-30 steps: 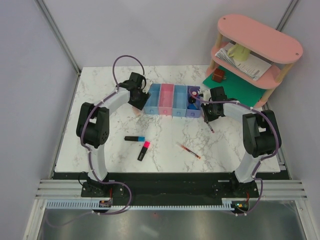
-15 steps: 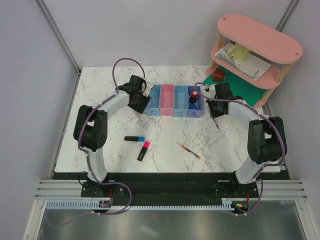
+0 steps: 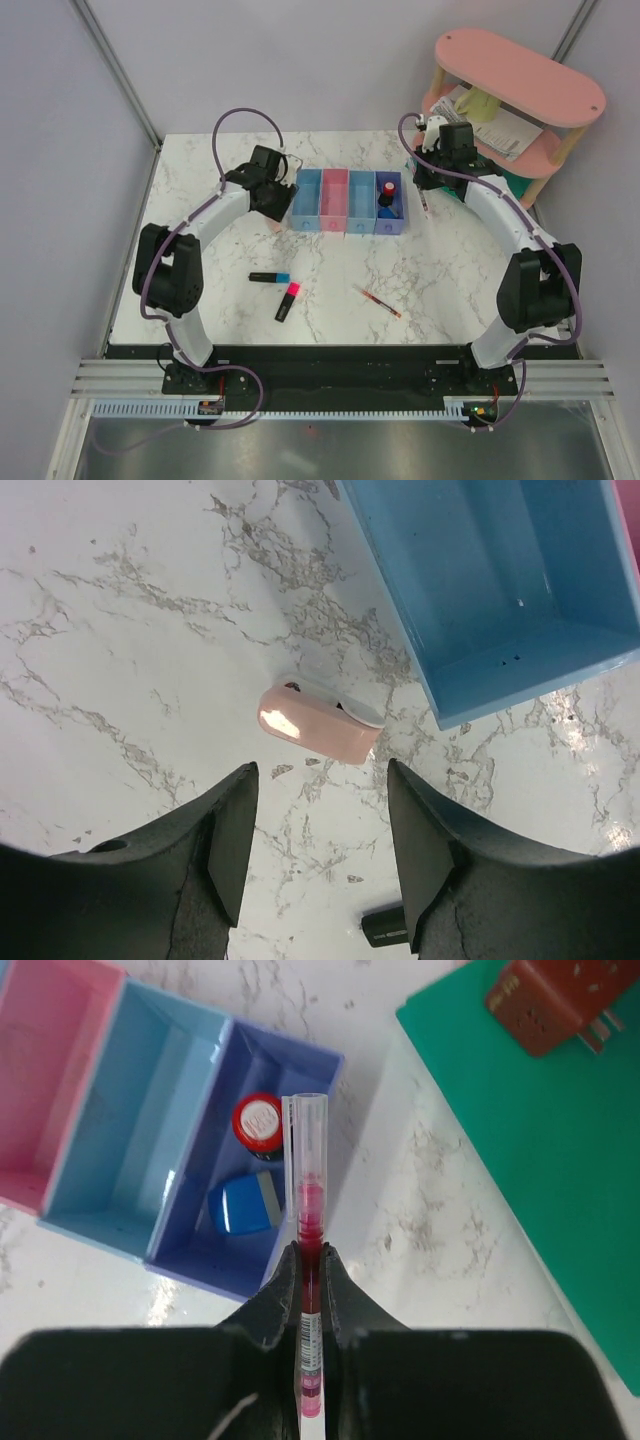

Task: Sort the stationery into containers
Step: Pick up the pen from the center of the board, then place the pen in the storage box.

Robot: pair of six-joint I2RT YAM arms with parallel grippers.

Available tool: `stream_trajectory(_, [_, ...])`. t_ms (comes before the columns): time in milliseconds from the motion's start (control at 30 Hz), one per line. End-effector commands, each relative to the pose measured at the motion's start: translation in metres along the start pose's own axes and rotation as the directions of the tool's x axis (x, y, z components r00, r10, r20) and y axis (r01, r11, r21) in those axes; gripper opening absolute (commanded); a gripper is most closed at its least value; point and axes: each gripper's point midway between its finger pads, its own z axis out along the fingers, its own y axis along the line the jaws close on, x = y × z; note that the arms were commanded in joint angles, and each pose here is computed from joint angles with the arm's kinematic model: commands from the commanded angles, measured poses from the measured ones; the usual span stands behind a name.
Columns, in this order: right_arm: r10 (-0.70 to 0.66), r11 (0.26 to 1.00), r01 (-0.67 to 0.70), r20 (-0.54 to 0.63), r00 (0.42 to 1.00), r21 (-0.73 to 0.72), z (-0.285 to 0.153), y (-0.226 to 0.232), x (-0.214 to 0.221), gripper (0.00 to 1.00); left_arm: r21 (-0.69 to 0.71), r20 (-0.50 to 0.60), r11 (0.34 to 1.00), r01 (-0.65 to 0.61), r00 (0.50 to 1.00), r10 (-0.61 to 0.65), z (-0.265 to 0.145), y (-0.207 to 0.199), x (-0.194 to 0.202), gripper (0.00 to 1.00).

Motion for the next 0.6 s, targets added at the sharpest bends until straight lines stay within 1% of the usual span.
stream_trajectory(0, [0.02,0.994,-0.014,0.055,0.998,-0.111,0.014,0.035,-0.033,0.03,-0.017,-0.022,0.999,0.048,0.999,-0.048,-0.002,-0.001,0.011,0.62])
stream_trajectory(100, [-0.013,0.989,0.026,0.09,0.996,-0.149,0.023,0.06,-0.051,0.03,-0.034,-0.08,0.997,0.075,0.994,-0.078,0.007,-0.002,0.025,0.62])
stream_trajectory(267, [-0.043,0.977,0.059,0.082,0.996,-0.207,0.05,0.089,-0.054,0.03,-0.031,-0.14,0.994,0.105,0.984,-0.108,0.016,-0.006,0.038,0.62])
stream_trajectory(300, [-0.048,0.974,0.068,0.094,0.994,-0.216,0.051,0.094,-0.061,0.03,-0.031,-0.149,0.994,0.105,0.983,-0.109,0.017,-0.007,0.04,0.62])
stream_trajectory(333, [-0.05,0.973,0.066,0.076,0.996,-0.223,0.061,0.097,-0.056,0.03,-0.03,-0.149,0.994,0.109,0.982,-0.112,0.017,-0.007,0.04,0.62])
stream_trajectory(400, [-0.047,0.97,0.064,0.078,0.996,-0.236,0.066,0.102,-0.06,0.04,-0.027,-0.159,0.993,0.113,0.98,-0.116,0.019,-0.008,0.043,0.62])
stream_trajectory(567, [-0.054,0.964,0.067,0.058,0.997,-0.258,0.087,0.112,-0.051,0.03,-0.029,-0.179,0.993,0.118,0.976,-0.121,0.024,-0.008,0.049,0.62])
